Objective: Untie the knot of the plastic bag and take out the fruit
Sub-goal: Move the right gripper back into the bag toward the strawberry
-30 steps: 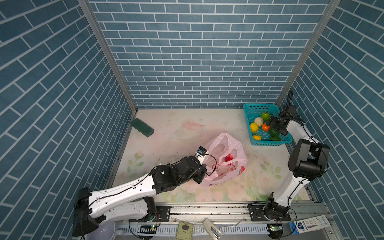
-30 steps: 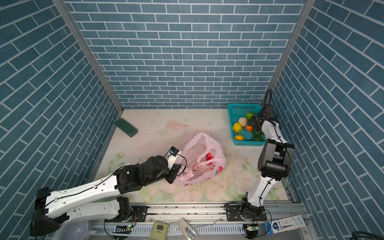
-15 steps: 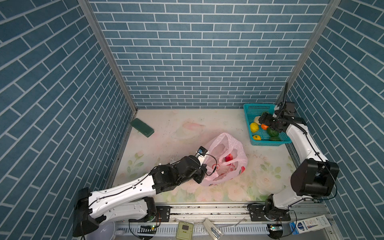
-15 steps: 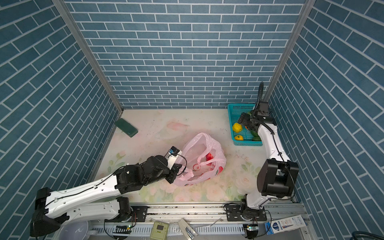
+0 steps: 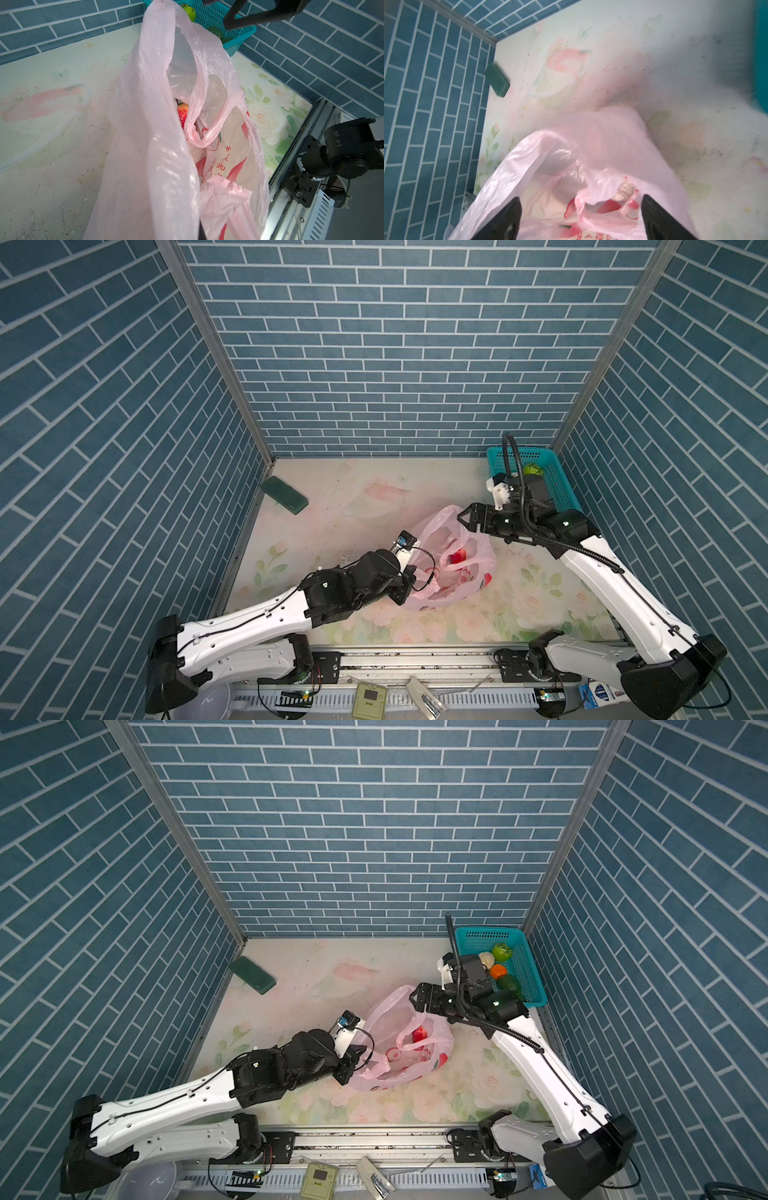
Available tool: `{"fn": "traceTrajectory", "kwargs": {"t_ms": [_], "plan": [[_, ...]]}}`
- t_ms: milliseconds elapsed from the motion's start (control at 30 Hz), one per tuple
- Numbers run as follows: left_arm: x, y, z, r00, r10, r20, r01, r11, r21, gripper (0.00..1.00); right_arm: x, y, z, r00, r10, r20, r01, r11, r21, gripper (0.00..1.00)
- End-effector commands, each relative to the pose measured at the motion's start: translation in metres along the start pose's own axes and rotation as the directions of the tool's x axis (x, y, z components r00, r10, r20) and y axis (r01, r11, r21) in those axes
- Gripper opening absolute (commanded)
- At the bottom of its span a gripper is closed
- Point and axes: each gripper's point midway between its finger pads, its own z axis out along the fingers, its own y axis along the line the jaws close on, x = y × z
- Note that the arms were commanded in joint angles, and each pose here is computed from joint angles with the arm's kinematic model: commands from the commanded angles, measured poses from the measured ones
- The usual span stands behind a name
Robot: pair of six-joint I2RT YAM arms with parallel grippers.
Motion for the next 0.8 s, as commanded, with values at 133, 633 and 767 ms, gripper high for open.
{"fn": "traceTrajectory", "kwargs": {"t_ms": [133,633,767], "plan": [[-0.016,-0.001,-0.008,0.999,-0.001,0.054,0.000,1.000,0.007,0.00,0.048,0.016,0.022,0.996,0.070,-0.053,-0.070,0.998,-0.002,0.87],[-0.029,-0.002,-0.011,0.995,0.016,0.095,-0.017,1.000,0.004,0.00,0.107,0.051,0.105,0.982,0.066,-0.179,-0.079,0.995,-0.068,0.84],[-0.030,-0.004,-0.009,0.995,0.019,0.096,-0.020,1.000,0.009,0.00,0.107,0.042,0.126,0.985,0.084,-0.149,-0.091,0.995,-0.042,0.83]]}}
